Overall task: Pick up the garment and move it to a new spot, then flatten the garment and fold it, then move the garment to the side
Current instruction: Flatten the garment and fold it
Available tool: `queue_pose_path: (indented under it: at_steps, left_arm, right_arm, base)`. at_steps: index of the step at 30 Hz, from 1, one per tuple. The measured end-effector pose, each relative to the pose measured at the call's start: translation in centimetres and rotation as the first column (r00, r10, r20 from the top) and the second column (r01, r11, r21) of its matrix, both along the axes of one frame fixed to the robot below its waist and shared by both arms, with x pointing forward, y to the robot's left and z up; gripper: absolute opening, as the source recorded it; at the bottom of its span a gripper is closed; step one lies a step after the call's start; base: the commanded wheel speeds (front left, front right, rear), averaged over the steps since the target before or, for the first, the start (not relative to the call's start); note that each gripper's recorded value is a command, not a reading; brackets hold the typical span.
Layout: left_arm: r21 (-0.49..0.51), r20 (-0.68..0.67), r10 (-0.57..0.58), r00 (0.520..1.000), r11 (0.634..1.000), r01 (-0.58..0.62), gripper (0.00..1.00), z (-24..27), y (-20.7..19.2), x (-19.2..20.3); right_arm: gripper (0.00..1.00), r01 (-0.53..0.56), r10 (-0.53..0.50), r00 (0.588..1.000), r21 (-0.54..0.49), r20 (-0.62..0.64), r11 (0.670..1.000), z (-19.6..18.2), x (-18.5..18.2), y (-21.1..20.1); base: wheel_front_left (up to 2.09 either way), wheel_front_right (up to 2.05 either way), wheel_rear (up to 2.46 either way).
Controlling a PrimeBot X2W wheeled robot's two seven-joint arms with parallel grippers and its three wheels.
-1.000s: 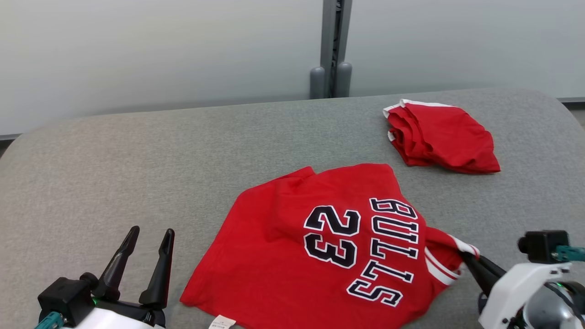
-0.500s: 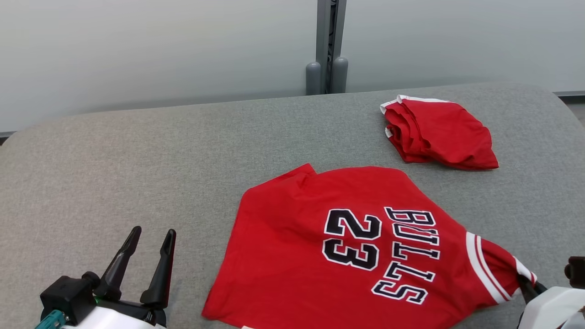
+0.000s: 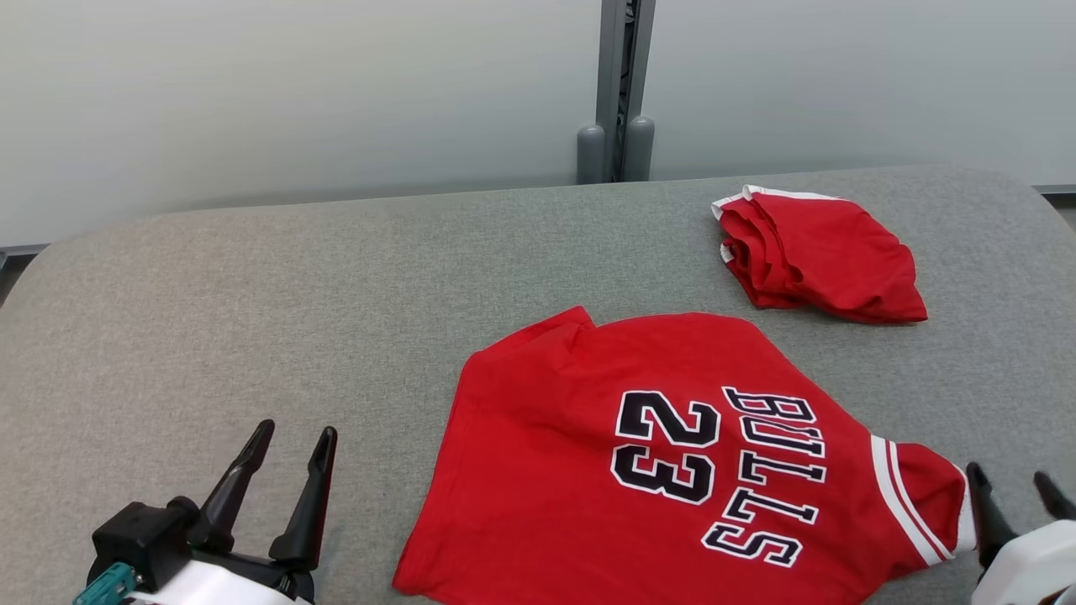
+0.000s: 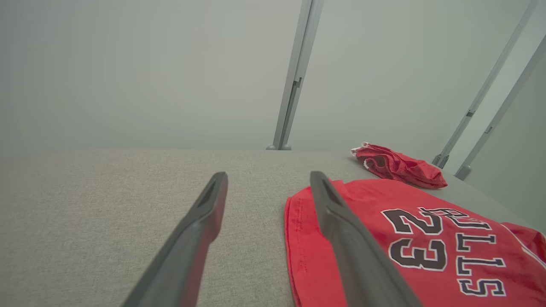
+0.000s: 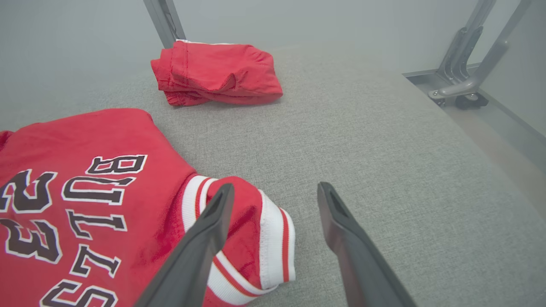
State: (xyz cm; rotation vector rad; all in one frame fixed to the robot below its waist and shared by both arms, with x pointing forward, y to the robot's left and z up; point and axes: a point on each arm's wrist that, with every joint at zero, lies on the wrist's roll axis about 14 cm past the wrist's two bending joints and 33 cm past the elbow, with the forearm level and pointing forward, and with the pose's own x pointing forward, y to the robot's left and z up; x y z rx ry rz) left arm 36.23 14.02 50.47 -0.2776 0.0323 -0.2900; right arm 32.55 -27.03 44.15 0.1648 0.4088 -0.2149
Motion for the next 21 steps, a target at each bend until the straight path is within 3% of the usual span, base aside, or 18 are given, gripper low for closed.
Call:
queue_pose_path:
  at_steps: [6, 12, 21]
  left_arm:
    - [0.004, 0.003, -0.028, 1.000, 1.000, 0.028, 1.00, 0.3, -0.9, 0.3]
    - [0.011, -0.001, -0.047, 0.999, 0.999, 0.047, 1.00, 0.3, -1.4, 0.6]
    - [0.018, 0.025, -0.026, 0.999, 1.000, 0.025, 1.00, 1.1, -0.8, 1.4]
  right_arm:
    - [1.00, 0.016, -0.008, 0.987, -0.046, 0.161, 0.999, 3.5, 1.2, -0.5]
    - [1.00, -0.023, 0.048, 0.948, -0.083, 0.315, 0.996, 7.1, 2.4, 1.2]
    - [1.00, -0.105, 0.145, 0.846, -0.107, 0.513, 0.989, 11.5, 3.4, 4.9]
  base:
    - [0.00, 0.00, 0.00]
    - [0.00, 0.00, 0.00]
    - [0.00, 0.00, 0.00]
